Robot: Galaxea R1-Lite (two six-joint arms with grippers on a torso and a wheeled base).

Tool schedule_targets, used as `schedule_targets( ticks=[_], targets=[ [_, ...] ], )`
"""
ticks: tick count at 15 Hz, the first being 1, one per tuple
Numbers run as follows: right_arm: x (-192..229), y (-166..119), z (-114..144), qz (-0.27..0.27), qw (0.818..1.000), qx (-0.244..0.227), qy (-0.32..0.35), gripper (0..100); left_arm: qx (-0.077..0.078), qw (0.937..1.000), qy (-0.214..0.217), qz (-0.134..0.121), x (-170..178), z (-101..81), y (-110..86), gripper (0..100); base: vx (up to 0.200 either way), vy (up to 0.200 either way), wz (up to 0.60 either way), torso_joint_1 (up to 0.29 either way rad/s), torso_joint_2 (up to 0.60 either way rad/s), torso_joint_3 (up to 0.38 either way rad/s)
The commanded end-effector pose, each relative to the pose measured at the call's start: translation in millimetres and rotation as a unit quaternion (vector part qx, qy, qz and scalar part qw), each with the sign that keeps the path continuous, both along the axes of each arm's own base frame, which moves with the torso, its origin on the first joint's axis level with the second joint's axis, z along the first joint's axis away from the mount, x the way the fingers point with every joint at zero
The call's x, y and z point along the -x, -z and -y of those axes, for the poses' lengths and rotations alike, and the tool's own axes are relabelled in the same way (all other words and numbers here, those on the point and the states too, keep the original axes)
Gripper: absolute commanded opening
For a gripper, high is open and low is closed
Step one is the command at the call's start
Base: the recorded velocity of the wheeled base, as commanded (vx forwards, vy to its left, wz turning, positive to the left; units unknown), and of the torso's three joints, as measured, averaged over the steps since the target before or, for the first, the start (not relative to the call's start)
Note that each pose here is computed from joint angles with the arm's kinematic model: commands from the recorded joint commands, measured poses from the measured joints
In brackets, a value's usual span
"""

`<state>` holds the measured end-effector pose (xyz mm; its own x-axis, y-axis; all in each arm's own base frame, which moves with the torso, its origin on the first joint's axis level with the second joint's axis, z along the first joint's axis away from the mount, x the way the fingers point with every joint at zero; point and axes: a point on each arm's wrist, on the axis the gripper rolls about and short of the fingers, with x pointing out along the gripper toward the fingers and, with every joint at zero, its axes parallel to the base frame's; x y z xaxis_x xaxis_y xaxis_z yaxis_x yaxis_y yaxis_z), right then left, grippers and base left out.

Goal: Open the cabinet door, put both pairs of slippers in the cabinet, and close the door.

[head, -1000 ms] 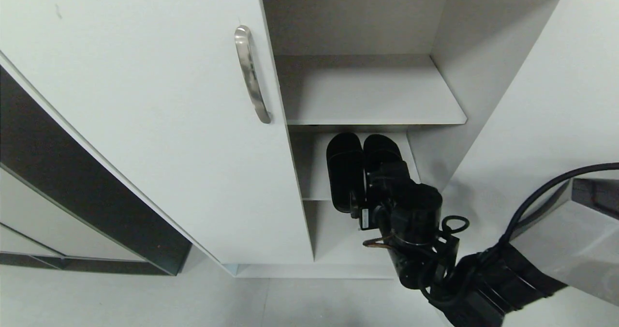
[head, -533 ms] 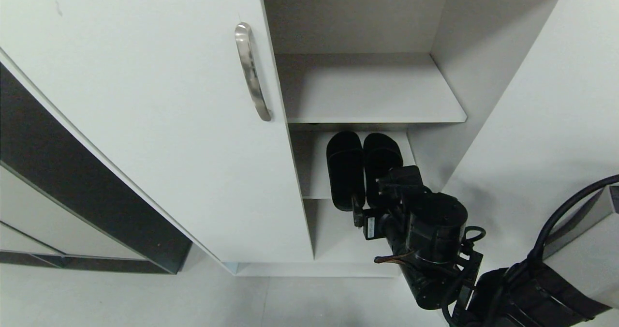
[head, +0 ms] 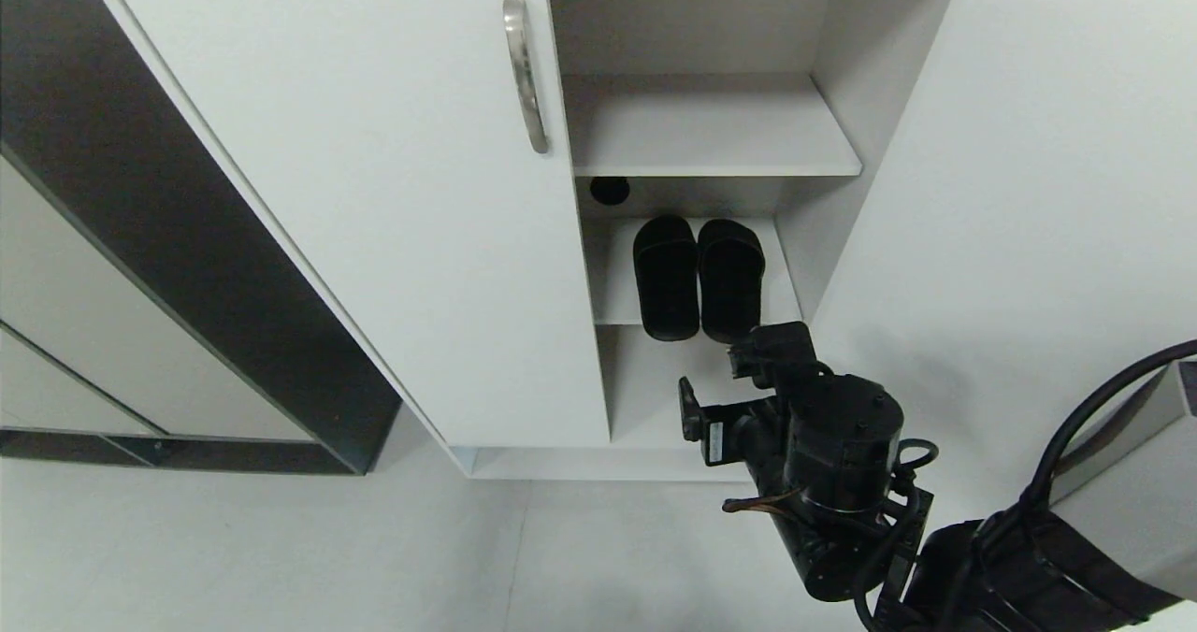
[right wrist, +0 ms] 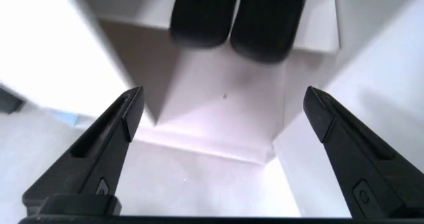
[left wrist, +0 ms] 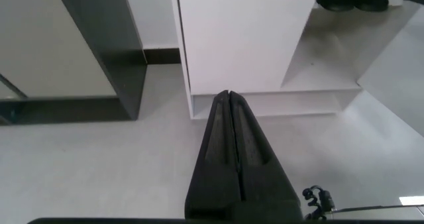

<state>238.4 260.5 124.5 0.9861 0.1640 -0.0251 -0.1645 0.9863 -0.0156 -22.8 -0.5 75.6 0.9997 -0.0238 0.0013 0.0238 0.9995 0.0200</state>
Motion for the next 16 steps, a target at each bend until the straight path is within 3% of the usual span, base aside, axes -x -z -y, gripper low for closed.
schedule_targets(
  ticks=[1,16],
  targets=[
    [-0.4,1.4,-0.7,-0.001,1.0,0.001,0.0,100,0.0,1.0,0.0,-0.001,-0.1,0.0,-0.1,0,0.0,0.0,0.0,0.0,0.0,0.0],
    [-0.4,1.4,-0.7,-0.001,1.0,0.002,0.0,100,0.002,1.0,0.0,-0.001,-0.1,0.0,-0.1,0,0.0,0.0,0.0,0.0,0.0,0.0]
  ],
)
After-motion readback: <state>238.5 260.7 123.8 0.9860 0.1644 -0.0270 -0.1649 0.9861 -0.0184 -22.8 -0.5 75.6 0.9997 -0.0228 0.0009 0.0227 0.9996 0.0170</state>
